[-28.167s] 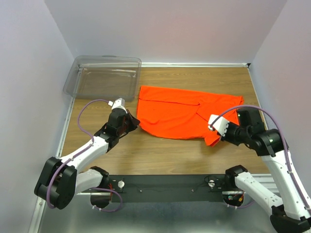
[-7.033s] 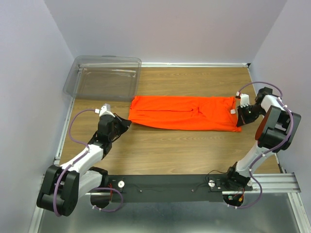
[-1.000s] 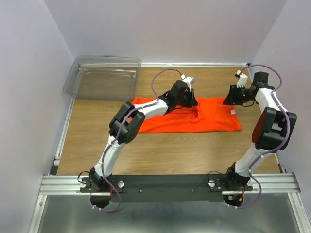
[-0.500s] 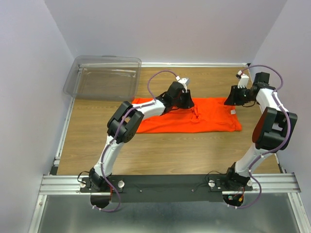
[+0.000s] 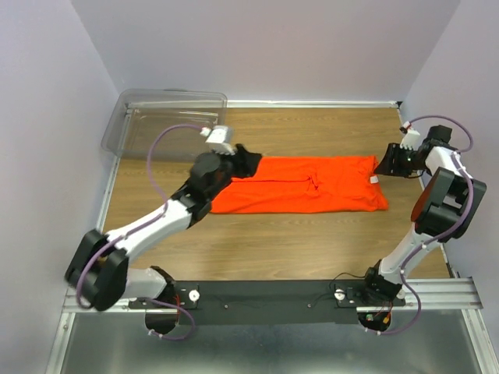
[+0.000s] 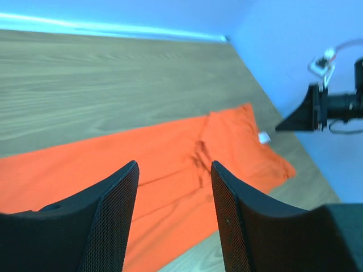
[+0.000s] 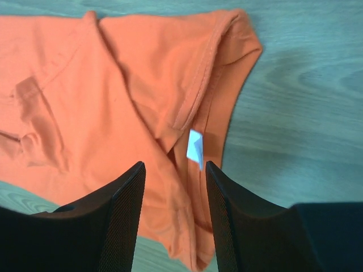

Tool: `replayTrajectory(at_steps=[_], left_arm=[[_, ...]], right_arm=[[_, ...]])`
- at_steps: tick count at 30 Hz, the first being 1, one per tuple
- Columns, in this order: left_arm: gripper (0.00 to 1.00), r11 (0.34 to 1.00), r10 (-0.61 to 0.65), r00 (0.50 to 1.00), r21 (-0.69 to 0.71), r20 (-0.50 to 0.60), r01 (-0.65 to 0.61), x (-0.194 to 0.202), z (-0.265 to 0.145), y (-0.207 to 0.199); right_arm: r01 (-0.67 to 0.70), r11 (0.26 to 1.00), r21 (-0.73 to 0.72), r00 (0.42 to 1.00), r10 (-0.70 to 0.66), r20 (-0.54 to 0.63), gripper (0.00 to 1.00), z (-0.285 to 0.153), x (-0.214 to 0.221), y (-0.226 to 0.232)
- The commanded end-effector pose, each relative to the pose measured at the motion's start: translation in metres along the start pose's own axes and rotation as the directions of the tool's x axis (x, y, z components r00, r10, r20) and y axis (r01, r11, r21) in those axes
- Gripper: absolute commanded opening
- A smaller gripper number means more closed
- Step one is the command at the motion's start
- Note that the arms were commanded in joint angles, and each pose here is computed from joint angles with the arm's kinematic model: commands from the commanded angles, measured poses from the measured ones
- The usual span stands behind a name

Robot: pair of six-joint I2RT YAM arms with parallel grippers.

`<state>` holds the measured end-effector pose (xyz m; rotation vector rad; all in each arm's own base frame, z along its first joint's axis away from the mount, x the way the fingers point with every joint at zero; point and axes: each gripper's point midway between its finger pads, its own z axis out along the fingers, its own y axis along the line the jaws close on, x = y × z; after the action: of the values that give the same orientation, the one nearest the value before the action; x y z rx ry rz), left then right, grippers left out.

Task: Fold and stack the t-shirts
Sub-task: Fold the tshirt

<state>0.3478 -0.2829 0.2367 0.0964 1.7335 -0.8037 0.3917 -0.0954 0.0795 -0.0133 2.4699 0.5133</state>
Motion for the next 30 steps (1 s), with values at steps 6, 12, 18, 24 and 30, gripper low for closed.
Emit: replayTrajectory(at_steps=[6, 12, 18, 24, 30], left_arm=[[0.62, 0.987, -0.051, 0.996, -0.15, 0.067, 0.061, 0.019, -0.084, 0.089], [0.62, 0.983, -0.083, 0.993, -0.16, 0.082, 0.096, 0.029, -0.106, 0.096], [0.62, 0.979, -0.085, 0.992, -0.18, 0.089, 0.1, 0.026, -0.111, 0.098], [0.62, 0.978, -0.087, 0.992, -0.184, 0.091, 0.102, 0.025, -0.112, 0.099], [0.62, 0.976, -0.09, 0.992, -0.192, 0.089, 0.106, 0.024, -0.115, 0.099]], right_arm=[[-0.174, 0.984, 0.02, 0.982, 0.175, -0.07, 0.55, 0.047, 0.002, -0.03], [-0.209, 0.978, 0.021, 0.973, 0.21, -0.092, 0.54, 0.063, 0.003, -0.034], [-0.212, 0.977, -0.001, 0.969, 0.21, -0.133, 0.53, 0.081, 0.011, -0.025], [-0.208, 0.978, 0.031, 0.967, 0.211, -0.143, 0.3, 0.083, 0.013, -0.032], [-0.165, 0.979, 0.121, 0.979, 0.178, -0.103, 0.01, 0.074, -0.007, -0.049]])
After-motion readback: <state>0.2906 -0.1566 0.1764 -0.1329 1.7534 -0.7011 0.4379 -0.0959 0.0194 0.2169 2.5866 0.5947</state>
